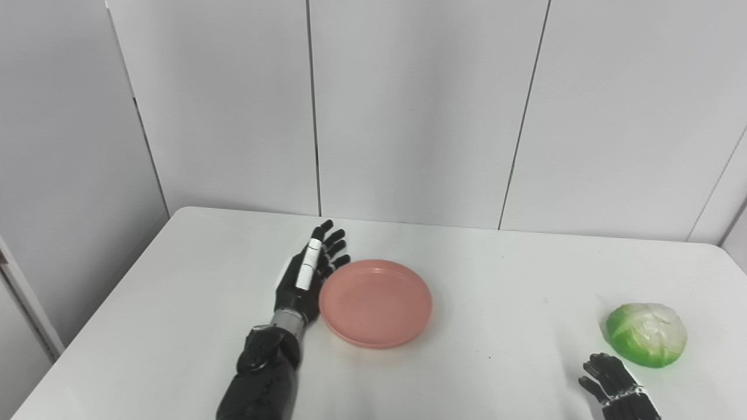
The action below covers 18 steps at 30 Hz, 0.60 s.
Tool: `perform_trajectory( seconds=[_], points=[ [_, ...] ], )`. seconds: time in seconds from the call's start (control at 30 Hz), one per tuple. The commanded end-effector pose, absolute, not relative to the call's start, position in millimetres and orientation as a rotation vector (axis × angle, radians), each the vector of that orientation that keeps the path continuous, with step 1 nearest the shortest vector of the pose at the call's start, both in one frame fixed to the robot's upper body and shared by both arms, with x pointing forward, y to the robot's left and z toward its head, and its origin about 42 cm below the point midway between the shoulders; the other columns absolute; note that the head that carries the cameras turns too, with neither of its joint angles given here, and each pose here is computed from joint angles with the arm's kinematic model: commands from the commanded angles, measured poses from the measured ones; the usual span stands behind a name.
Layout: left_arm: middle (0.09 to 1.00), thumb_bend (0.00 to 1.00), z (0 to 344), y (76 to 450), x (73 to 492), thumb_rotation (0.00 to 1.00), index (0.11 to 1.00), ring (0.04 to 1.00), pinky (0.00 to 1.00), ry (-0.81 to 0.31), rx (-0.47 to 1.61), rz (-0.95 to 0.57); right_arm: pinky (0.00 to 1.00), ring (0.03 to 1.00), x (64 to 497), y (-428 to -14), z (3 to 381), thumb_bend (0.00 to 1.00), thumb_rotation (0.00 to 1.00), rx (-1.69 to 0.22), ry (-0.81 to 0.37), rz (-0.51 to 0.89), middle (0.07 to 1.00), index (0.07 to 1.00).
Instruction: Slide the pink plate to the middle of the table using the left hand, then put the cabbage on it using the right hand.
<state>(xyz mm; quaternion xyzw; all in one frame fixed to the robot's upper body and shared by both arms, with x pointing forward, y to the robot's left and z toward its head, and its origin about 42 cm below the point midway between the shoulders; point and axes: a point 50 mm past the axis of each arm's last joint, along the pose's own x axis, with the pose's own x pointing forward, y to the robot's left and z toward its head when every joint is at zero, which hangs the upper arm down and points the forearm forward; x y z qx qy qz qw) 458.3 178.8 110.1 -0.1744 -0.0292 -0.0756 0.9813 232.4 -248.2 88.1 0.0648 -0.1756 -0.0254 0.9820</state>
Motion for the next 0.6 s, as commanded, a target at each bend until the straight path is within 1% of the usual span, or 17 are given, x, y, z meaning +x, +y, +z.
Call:
perform_trajectory(
  seconds=[0.0,0.03,0.07,0.17,0.37,0.43,0.57],
  points=[
    [0.899,0.87,74.5,166.9,428.9,0.82,0.902,0.917,0.83,0.049,-0.377,-0.116,0.81,0.829,213.2,-230.7,69.9,0.76,0.74,0.177,-0.273,-0.058,0.824,0.783],
    [0.898,0.86,76.3,164.5,427.6,0.81,0.897,0.912,0.81,0.049,-0.381,-0.112,0.81,0.83,213.2,-230.3,70.1,0.76,0.74,0.177,-0.273,-0.057,0.824,0.783],
    [0.898,0.86,79.0,157.7,424.8,0.8,0.898,0.911,0.82,0.046,-0.385,-0.107,0.81,0.83,213.1,-229.9,70.3,0.76,0.74,0.174,-0.273,-0.056,0.824,0.782],
    [0.915,0.84,87.2,140.2,414.9,0.81,0.914,0.92,0.91,0.043,-0.401,-0.102,0.8,0.826,212.8,-228.6,71.1,0.76,0.73,0.169,-0.275,-0.053,0.817,0.777],
    [0.928,0.85,99.4,124.1,398.7,0.82,0.92,0.929,0.9,0.033,-0.411,-0.113,0.8,0.819,213.1,-223.7,72.9,0.78,0.73,0.156,-0.276,-0.049,0.814,0.778],
    [0.934,0.85,101.0,121.4,394.2,0.83,0.921,0.952,0.94,0.033,-0.415,-0.117,0.8,0.82,213.1,-222.0,73.1,0.77,0.72,0.153,-0.276,-0.047,0.814,0.778],
    [0.939,0.85,103.0,119.2,388.5,0.83,0.917,0.957,0.96,0.049,-0.432,-0.104,0.8,0.822,213.7,-218.1,74.7,0.75,0.72,0.15,-0.279,-0.041,0.817,0.781]
  ],
)
